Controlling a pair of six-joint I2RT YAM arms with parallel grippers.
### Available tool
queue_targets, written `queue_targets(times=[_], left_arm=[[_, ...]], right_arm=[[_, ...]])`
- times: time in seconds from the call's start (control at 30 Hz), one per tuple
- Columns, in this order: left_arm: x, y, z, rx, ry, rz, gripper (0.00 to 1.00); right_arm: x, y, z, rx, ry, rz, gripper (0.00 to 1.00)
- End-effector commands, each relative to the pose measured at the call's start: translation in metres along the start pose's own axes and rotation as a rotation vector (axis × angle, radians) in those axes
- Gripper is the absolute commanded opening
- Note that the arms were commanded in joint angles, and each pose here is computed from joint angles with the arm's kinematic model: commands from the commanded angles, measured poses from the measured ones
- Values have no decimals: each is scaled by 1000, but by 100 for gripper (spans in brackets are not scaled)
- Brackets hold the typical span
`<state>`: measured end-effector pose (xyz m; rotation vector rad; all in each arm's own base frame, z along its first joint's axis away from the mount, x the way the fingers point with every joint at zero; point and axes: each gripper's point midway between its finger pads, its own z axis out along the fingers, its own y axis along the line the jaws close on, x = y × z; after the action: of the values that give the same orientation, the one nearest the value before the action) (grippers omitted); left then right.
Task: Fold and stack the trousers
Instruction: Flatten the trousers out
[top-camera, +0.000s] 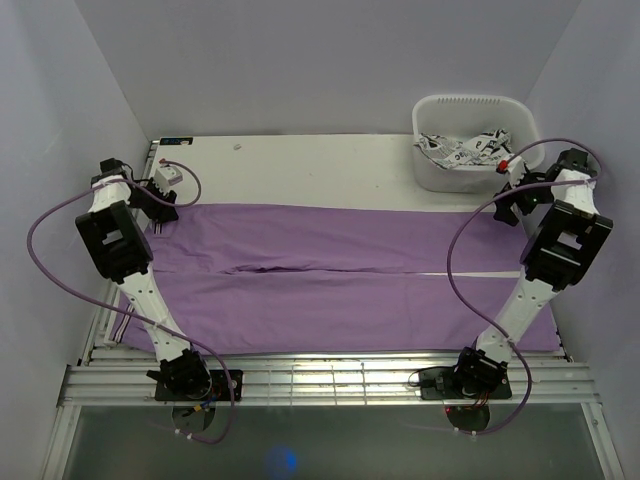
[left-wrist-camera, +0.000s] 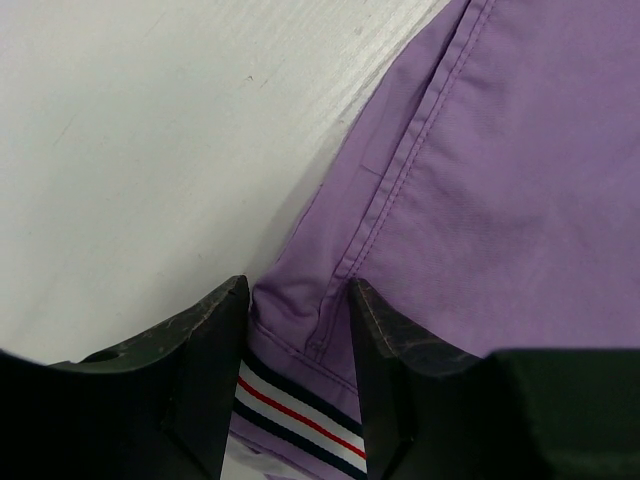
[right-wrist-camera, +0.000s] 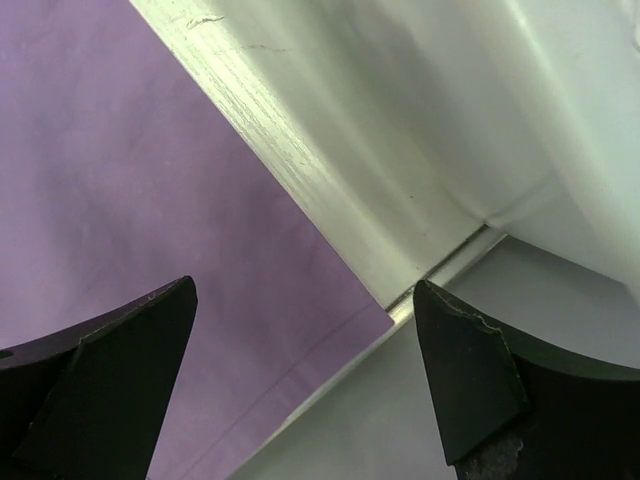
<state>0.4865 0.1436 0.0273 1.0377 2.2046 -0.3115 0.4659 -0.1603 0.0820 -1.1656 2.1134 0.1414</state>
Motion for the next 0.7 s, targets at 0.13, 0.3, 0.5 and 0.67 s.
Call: queue_targets(times=[0.13, 0.3, 0.5, 0.67], left_arm=[[10, -18, -3, 40, 58, -11, 55], [10, -16, -1, 36, 55, -21, 55], [12, -16, -2, 34, 67, -17, 55], [14, -19, -5, 34, 78, 1, 54]], right_arm=[[5, -7, 4, 108, -83, 124, 93], [30, -14, 18, 213, -37, 151, 90], [68, 16, 45, 102, 85, 196, 74], [84, 63, 39, -58, 168, 150, 46]])
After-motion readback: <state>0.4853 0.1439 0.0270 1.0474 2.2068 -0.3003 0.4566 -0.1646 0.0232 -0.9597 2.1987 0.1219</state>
